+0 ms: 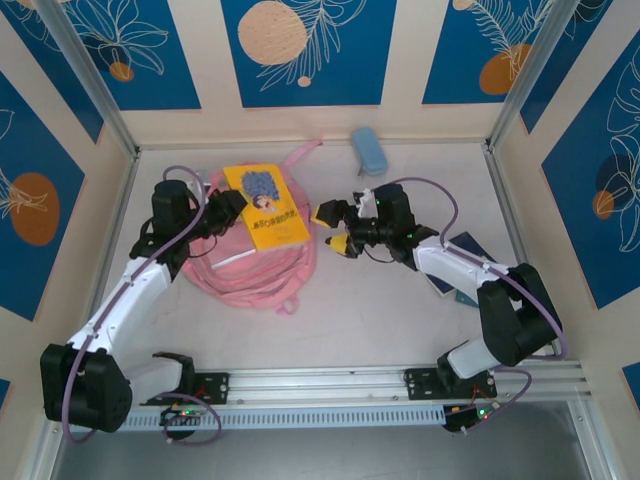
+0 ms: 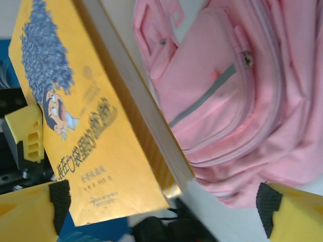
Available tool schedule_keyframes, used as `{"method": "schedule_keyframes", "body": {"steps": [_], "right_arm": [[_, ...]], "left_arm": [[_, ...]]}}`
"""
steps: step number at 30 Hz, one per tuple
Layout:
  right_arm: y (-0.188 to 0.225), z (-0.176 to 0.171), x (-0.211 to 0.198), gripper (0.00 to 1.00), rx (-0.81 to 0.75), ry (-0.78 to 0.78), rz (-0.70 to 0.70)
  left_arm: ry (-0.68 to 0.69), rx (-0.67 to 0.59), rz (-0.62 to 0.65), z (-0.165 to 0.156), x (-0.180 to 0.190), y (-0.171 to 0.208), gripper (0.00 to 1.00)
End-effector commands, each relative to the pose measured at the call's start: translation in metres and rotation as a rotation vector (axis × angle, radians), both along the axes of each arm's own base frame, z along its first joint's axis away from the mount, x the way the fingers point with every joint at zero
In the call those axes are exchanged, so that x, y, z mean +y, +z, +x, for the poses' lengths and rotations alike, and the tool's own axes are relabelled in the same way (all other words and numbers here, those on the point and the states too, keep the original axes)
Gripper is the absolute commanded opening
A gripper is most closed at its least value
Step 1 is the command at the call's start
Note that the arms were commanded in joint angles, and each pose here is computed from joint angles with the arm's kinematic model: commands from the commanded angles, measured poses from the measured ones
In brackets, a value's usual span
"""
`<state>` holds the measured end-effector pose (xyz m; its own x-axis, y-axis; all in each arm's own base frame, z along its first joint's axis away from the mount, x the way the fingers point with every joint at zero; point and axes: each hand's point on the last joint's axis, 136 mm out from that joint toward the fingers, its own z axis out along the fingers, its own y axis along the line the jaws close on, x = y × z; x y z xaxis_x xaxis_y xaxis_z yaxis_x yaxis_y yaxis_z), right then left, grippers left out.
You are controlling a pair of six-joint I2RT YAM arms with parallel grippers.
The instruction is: Pack the student bag
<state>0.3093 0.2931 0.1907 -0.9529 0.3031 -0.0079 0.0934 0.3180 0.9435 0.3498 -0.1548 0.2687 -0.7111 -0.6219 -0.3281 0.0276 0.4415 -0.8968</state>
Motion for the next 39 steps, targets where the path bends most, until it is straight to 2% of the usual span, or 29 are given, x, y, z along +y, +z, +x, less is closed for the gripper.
{"method": "schedule_keyframes", "body": {"steps": [1,8,13,19,21,24,30,35,37,39], "right_arm": [[0.05,0.0,0.013,1.0,-0.049,-0.025,0.21],[0.071,-0.003,0.039,0.99,-0.042,0.0,0.333],[0.086,0.008,0.055,0.99,-0.034,0.0,0.432],[0.084,0.017,0.073,1.0,0.013,-0.017,0.456],[0.08,0.02,0.074,0.97,0.035,-0.039,0.46],[0.077,0.024,0.075,0.87,0.07,-0.056,0.468],[0.079,0.027,0.073,0.59,0.077,-0.078,0.486],[0.079,0.027,0.067,0.31,0.044,-0.087,0.481],[0.081,0.027,0.062,0.2,0.018,-0.085,0.472],[0.08,0.027,0.057,0.12,-0.004,-0.086,0.446]], "left_arm": [[0.098,-0.141,-0.167,0.014,0.005,0.062,0.0],[0.187,-0.143,-0.257,0.021,0.009,0.068,0.01],[0.198,-0.128,-0.273,0.022,0.006,0.066,0.01],[0.218,-0.114,-0.289,0.02,0.007,0.062,0.01],[0.222,-0.109,-0.287,0.02,0.007,0.061,0.01],[0.226,-0.106,-0.283,0.018,0.008,0.059,0.01],[0.232,-0.101,-0.262,0.016,0.009,0.056,0.01],[0.216,-0.074,-0.225,0.011,0.008,0.046,0.02],[0.197,-0.059,-0.192,0.007,0.006,0.039,0.03],[0.178,-0.033,-0.156,0.001,0.005,0.029,0.09]]}}
